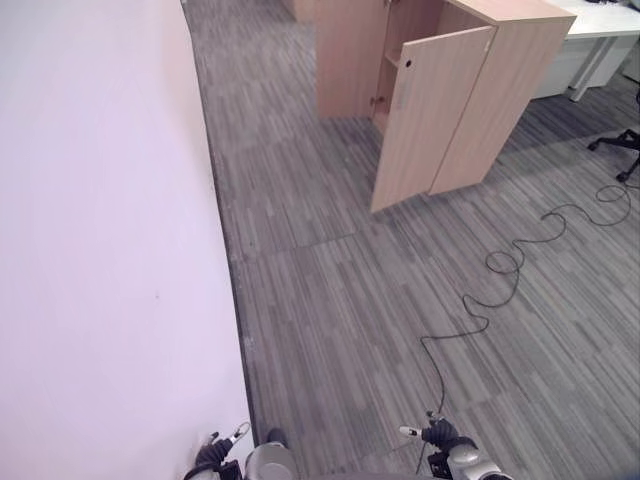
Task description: Put the empty folder in the office cabinet
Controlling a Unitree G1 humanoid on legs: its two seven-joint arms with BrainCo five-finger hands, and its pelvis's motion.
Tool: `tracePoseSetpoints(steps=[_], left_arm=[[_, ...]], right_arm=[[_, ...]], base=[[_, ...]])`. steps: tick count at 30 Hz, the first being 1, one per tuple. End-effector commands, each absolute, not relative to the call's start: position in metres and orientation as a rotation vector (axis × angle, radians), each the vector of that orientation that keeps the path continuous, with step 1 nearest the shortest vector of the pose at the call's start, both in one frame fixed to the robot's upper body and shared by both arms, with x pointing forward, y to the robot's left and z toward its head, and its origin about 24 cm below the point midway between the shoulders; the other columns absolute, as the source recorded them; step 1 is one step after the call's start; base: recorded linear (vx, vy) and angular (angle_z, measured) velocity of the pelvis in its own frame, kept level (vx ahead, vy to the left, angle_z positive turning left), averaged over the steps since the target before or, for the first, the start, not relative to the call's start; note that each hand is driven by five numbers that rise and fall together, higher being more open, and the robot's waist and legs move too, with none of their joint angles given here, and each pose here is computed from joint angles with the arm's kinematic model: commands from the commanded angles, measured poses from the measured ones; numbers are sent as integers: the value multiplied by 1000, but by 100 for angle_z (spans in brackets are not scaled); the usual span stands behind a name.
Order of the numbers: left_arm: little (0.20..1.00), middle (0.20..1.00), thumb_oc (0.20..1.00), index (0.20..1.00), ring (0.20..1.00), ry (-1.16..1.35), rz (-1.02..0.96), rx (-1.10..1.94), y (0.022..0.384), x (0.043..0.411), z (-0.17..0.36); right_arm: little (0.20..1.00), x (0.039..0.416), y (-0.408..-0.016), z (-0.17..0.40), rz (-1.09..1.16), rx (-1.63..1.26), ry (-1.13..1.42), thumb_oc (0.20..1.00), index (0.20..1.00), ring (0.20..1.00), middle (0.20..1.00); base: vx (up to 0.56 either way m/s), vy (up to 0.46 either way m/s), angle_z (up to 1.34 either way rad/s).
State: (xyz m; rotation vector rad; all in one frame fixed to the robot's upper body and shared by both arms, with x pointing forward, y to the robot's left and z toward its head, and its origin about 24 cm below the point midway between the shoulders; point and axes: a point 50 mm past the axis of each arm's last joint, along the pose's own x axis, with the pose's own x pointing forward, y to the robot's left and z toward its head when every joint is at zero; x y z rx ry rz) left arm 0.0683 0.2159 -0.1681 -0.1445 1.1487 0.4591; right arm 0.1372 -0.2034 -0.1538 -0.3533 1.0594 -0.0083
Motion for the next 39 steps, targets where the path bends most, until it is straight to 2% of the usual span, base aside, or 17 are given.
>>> tracePoseSetpoints(steps=[1,7,17,21,25,39], left_arm=[[1000,1000,1000,1000,1000,1150,499,78,246,52,-162],[1000,1000,1000,1000,1000,1141,456,113,248,58,-161],[1000,1000,1000,1000,1000,1145,411,145,250,62,-160],[1000,1000,1000,1000,1000,1130,383,168,250,70,-159],[1000,1000,1000,1000,1000,1167,408,149,249,57,-162],[1000,1000,1000,1000,1000,1049,375,178,255,91,-152]], right_arm=[[1000,141,-206,-153,-56,-308,1065,1000,1000,1000,1000],[1000,139,-212,-153,-82,-293,1074,1000,1000,1000,1000],[1000,150,-214,-149,-106,-274,1063,1000,1000,1000,1000],[1000,142,-217,-152,-135,-249,1095,1000,1000,1000,1000],[1000,128,-217,-156,-144,-238,1132,1000,1000,1000,1000],[1000,153,-209,-148,-107,-242,1029,1000,1000,1000,1000]], base=[[133,225,40],[180,247,69],[115,-52,11],[311,-165,23],[430,-204,33],[192,-198,-12]])
